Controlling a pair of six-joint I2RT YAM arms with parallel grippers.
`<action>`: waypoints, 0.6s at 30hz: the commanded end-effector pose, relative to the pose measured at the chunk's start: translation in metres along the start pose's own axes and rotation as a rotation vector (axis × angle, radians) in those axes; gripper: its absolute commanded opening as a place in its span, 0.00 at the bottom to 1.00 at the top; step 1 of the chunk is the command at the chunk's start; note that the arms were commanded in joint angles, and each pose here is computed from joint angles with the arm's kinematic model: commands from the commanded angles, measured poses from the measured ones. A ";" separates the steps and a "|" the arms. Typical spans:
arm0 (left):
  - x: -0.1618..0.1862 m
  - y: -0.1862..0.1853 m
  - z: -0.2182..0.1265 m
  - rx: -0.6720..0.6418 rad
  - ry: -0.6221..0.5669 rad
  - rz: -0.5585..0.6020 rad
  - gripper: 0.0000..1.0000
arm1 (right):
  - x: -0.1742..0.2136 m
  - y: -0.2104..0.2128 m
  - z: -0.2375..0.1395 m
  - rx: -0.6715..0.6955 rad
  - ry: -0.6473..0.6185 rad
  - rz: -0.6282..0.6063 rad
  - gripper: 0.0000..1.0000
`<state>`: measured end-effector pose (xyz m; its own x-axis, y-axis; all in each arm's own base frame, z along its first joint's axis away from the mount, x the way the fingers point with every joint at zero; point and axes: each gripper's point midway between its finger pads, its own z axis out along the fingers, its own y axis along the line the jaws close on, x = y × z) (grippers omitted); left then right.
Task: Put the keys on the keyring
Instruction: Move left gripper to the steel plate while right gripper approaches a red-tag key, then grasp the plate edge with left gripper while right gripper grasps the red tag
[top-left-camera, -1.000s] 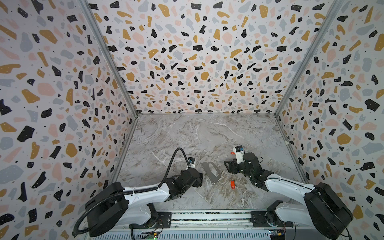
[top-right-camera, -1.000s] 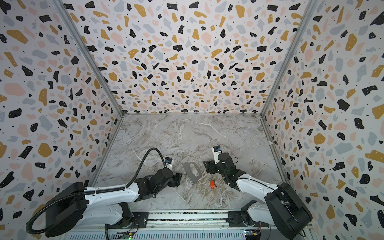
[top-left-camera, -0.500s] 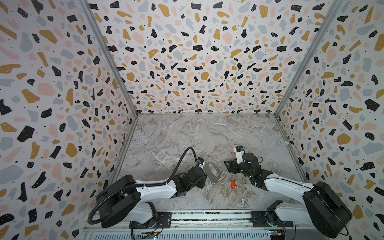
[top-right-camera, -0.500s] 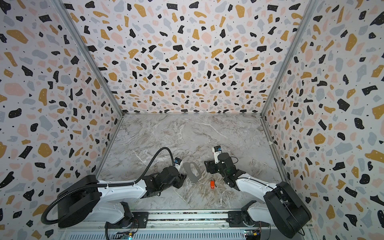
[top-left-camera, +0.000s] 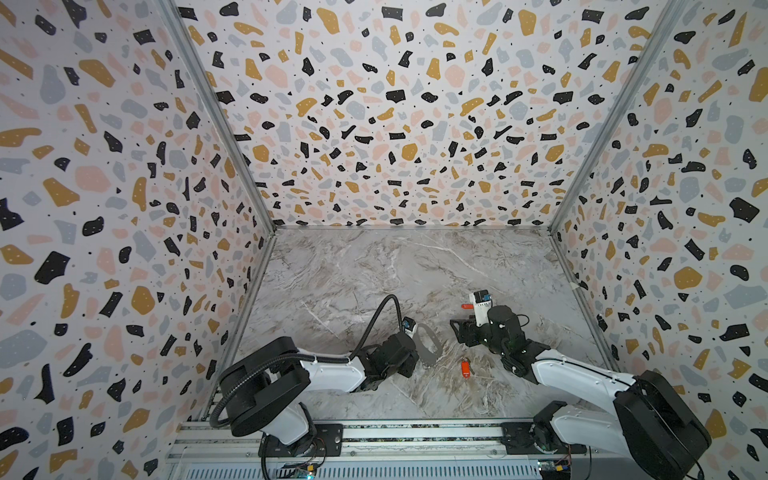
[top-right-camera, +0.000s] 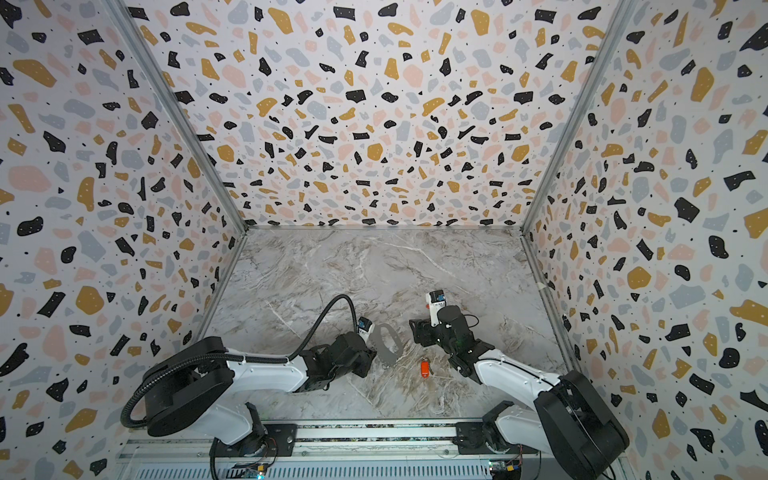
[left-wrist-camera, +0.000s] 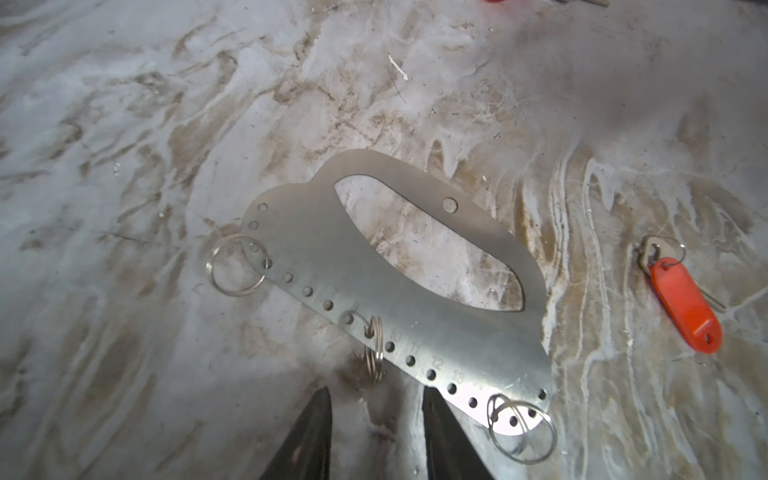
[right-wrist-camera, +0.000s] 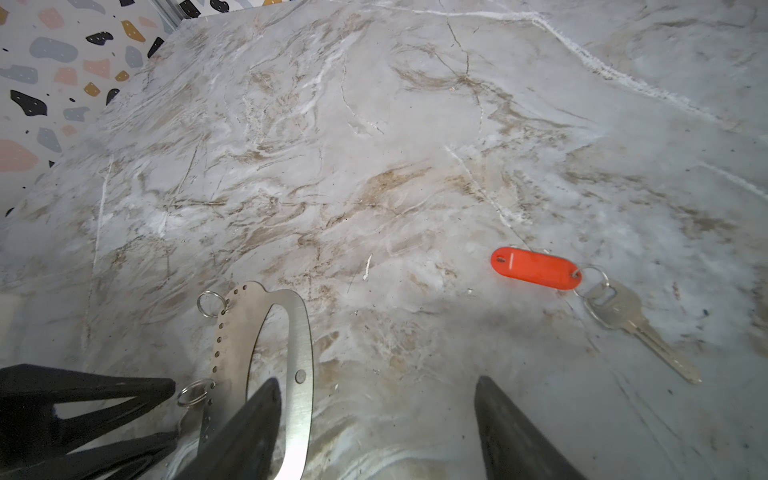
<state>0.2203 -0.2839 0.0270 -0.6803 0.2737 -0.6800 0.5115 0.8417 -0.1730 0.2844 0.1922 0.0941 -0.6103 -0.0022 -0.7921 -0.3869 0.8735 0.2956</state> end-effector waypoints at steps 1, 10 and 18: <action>-0.024 -0.009 0.001 0.012 -0.069 0.007 0.34 | 0.003 -0.003 -0.004 0.019 0.003 -0.004 0.74; -0.025 -0.008 0.005 -0.001 -0.072 0.014 0.28 | 0.004 -0.004 -0.004 0.024 0.005 -0.008 0.74; -0.024 -0.008 0.008 -0.005 -0.065 0.024 0.21 | 0.005 -0.004 -0.003 0.026 0.010 -0.009 0.73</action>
<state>0.2292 -0.2911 0.0279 -0.6611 0.2784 -0.6967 0.5150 0.8437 -0.1515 0.2832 0.1879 0.0919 -0.6120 -0.0034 -0.7909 -0.3734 0.8828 0.2851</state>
